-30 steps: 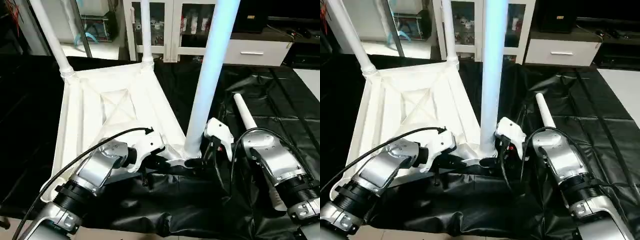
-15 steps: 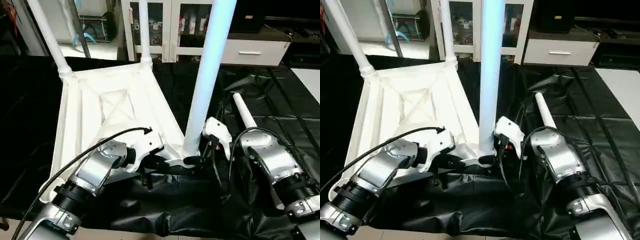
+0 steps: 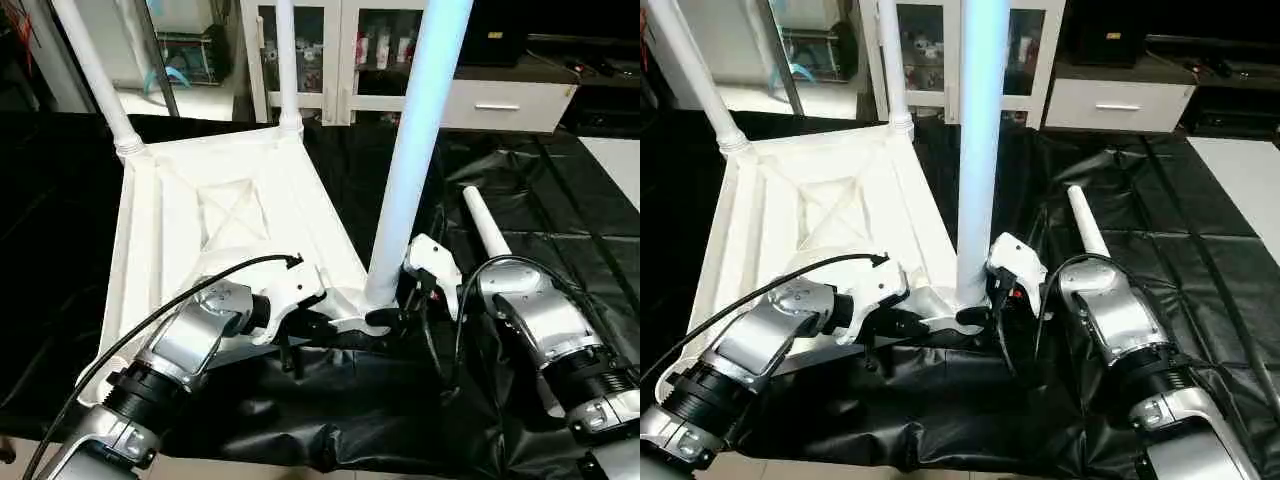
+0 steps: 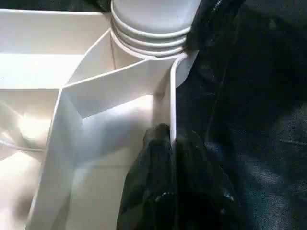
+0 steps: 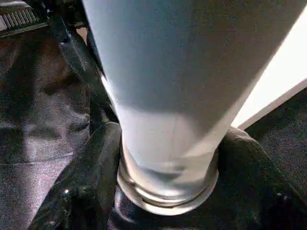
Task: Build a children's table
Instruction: Rotate leg to tighten
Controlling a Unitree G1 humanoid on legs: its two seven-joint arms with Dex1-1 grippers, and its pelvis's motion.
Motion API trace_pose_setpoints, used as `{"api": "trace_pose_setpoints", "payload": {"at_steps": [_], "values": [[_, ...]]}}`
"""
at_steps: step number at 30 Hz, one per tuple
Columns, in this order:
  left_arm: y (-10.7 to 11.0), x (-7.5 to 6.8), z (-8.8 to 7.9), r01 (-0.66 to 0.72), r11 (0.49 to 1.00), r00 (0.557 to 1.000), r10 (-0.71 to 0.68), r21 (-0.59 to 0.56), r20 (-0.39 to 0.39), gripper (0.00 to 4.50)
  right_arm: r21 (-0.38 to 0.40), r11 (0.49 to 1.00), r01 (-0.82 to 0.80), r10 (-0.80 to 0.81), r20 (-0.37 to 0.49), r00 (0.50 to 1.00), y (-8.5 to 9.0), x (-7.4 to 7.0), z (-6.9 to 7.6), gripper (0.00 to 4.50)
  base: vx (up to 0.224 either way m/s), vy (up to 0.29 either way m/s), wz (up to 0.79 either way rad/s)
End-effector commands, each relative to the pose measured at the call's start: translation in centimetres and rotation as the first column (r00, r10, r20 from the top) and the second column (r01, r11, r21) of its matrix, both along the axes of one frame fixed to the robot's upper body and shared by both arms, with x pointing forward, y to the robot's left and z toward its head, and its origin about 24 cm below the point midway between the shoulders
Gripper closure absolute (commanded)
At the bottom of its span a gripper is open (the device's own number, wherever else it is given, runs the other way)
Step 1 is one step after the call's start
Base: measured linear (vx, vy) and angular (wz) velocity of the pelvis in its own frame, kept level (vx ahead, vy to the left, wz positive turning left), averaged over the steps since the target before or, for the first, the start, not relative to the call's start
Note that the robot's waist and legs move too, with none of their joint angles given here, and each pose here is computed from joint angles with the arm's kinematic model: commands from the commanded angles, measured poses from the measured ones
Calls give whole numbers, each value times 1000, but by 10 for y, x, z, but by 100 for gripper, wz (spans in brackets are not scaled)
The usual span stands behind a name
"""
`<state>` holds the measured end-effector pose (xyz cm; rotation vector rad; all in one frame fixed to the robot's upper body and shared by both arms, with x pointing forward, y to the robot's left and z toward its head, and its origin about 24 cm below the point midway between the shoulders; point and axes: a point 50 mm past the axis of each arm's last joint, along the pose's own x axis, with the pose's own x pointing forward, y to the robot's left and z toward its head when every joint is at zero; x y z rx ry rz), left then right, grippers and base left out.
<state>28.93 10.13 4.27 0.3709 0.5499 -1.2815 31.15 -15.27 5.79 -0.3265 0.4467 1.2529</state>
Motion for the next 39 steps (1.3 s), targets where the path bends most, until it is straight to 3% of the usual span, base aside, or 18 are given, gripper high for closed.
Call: {"api": "trace_pose_setpoints", "payload": {"at_steps": [1, 4, 6, 8, 12, 13, 15, 16, 17, 18, 20, 21, 24, 27, 29, 31, 35, 39], "values": [[-4, -10, -16, 17, 1000, 997, -15, 21, -76, 450, 11, 1000, 10, -10, 8, 1000, 5, 1, -1, 187, 0, 0, 0], [-3, -8, -16, -8, 1000, 998, 9, 22, -68, 450, 17, 999, 48, -48, 26, 999, 5, 4, -1, 187, 0, 0, 0], [-5, 2, -18, -112, 993, 993, 112, 25, -36, 450, 38, 964, 262, -264, 87, 961, 5, 21, -4, 187, 0, 0, 0], [-5, 7, -19, -160, 987, 987, 161, 24, -21, 450, 45, 941, 335, -338, 104, 935, 5, 26, -5, 187, 0, 0, 0], [-10, 33, -18, -428, 904, 903, 428, -10, 32, 450, 82, 752, 655, -659, 45, 751, 7, 39, -19, 188, 0, 0, 0], [-10, 33, -18, -428, 904, 903, 428, -10, 32, 450, 82, 752, 655, -659, 45, 751, 7, 39, -19, 188, 0, 0, 0], [-13, 43, -15, -538, 842, 841, 539, -41, 39, 450, 84, 666, 741, -744, 14, 667, 12, 39, -26, 188, 0, 0, 0], [-13, 43, -15, -538, 842, 841, 539, -41, 39, 450, 84, 666, 741, -744, 14, 667, 12, 39, -26, 188, 0, 0, 0], [-18, 53, -13, -625, 778, 774, 628, -60, 82, 450, 100, 550, 829, -833, 0, 553, 24, 41, -32, 188, 0, 0, 0], [-18, 53, -13, -625, 778, 774, 628, -60, 82, 450, 100, 550, 829, -833, 0, 553, 24, 41, -32, 188, 0, 0, 0], [-25, 58, -11, -656, 751, 743, 660, -73, 115, 450, 94, 441, 893, -894, -39, 446, 39, 40, -38, 188, 0, 0, 0], [-31, 60, -9, -656, 751, 740, 660, -81, 127, 450, 92, 425, 900, -902, -41, 430, 50, 39, -40, 188, 0, 0, 0], [-39, 61, -7, -646, 758, 745, 652, -89, 143, 450, 127, 435, 891, -895, -42, 443, 68, 38, -36, 188, 0, 0, 0], [-40, 62, -6, -639, 764, 749, 645, -89, 152, 450, 226, 484, 845, -862, -43, 505, 81, 38, -24, 188, 0, 0, 0], [-39, 62, -6, -640, 764, 749, 645, -88, 154, 450, 252, 496, 831, -852, -41, 522, 82, 38, -20, 132, 0, 0, 0], [-32, 61, -8, -635, 768, 754, 639, -79, 149, 450, 299, 518, 802, -841, 6, 541, 72, 37, -12, 118, 0, 0, 0], [-24, 56, -14, -596, 801, 791, 597, -48, 133, 450, 294, 548, 783, -828, 57, 558, 50, 37, -8, 76, 0, 0, 0], [-17, 46, -20, -505, 863, 858, 504, -13, 98, 450, 245, 647, 722, -755, 73, 652, 29, 36, -5, 48, 0, 0, 0]]}}
